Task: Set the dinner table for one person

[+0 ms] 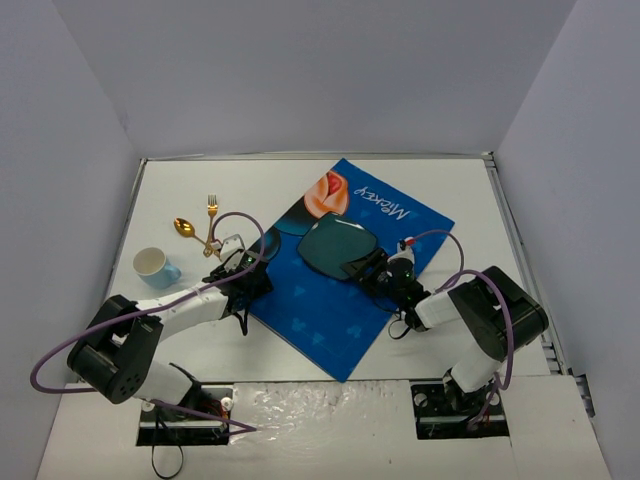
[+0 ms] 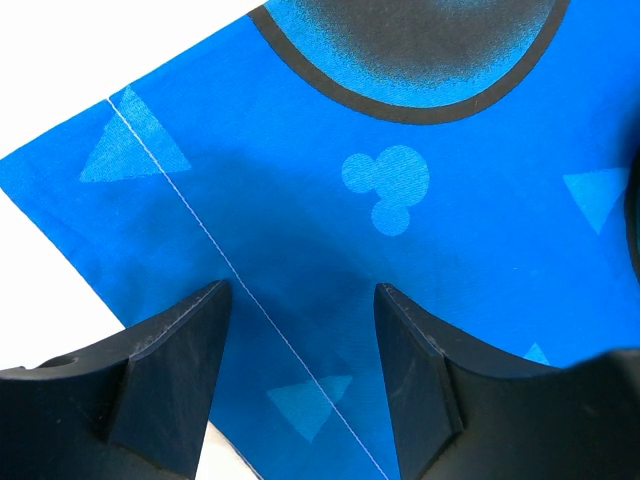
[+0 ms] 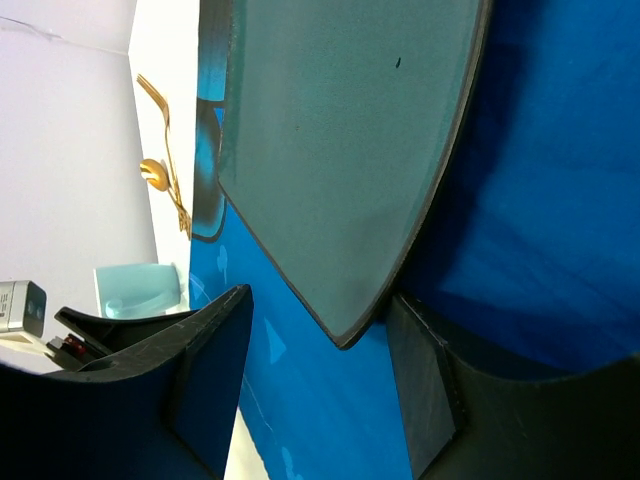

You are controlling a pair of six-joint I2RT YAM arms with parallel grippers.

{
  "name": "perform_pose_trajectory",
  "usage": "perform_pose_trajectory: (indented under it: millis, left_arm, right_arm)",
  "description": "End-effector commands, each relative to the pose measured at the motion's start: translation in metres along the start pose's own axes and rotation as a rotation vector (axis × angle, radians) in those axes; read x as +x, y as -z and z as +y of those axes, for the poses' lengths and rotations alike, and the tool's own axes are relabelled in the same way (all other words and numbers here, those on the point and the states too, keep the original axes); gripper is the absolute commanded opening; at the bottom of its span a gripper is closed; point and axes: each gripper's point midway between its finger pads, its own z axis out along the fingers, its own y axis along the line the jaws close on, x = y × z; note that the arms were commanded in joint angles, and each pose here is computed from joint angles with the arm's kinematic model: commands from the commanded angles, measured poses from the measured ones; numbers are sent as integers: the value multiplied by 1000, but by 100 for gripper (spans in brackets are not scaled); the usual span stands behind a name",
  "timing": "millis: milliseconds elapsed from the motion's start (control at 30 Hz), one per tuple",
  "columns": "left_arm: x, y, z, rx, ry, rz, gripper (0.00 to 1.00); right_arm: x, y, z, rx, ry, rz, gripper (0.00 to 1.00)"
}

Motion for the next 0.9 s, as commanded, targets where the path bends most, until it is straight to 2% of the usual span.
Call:
perform_pose_trajectory:
  millis: [0, 600, 700, 867]
  left_arm:
    - [2, 2, 8, -41, -38, 17, 56]
    - [-5, 8, 10, -51, -32, -2, 56]
    - [-17, 18, 7, -49, -39, -25, 61]
    - [-69, 58, -5, -5, -53, -146, 73]
  right_arm:
    - [-14, -2, 52, -152, 39, -35, 52]
    - [-13, 1, 56, -120, 63, -27, 53]
    - [-17, 4, 44, -33, 131, -39, 55]
    - [-54, 26, 52, 116, 320, -124, 65]
